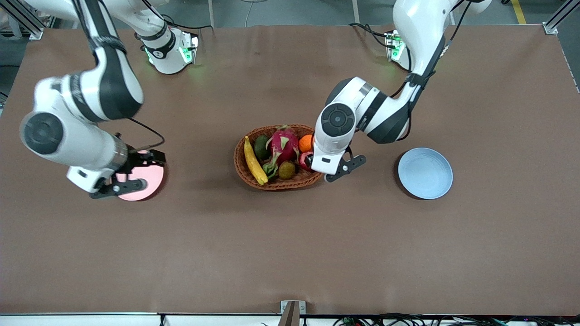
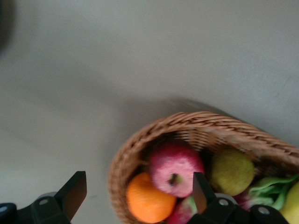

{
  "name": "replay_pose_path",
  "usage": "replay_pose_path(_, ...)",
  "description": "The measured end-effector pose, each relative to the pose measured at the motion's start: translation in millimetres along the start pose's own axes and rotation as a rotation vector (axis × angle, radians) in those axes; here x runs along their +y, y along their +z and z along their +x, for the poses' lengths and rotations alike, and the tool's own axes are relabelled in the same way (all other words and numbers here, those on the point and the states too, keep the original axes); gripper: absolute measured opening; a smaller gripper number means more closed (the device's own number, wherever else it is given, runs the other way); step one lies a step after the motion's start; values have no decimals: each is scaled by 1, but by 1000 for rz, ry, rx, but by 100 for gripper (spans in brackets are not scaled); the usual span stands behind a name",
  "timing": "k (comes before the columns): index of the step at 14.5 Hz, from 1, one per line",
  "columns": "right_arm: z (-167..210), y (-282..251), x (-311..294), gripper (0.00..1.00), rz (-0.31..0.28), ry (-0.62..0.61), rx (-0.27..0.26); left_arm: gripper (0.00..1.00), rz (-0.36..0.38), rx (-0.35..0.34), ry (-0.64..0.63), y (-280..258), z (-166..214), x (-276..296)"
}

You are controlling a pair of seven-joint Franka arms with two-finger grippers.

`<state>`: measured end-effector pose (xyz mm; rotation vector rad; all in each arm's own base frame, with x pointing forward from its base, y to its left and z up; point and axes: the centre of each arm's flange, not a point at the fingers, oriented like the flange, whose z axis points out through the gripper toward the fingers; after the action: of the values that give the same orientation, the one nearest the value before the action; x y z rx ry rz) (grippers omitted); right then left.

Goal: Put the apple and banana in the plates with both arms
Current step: 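Reach the left gripper to the apple while the right gripper reaches the banana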

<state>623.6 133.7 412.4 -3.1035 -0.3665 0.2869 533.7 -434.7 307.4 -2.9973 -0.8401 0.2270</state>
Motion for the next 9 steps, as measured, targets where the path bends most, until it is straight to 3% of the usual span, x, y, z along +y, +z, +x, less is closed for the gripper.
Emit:
replay_pose_path(2, 12, 12, -24, 100, 0, -38, 8, 100, -53, -27, -34, 14, 1, 4)
replay_pose_path(6, 14, 21, -127, 100, -11, -183, 55, 100, -73, -32, -49, 39, -1, 4)
replay_pose_path(9, 15, 54, -181, 100, -7, -247, 37, 100, -82, -29, -63, 62, -10, 11)
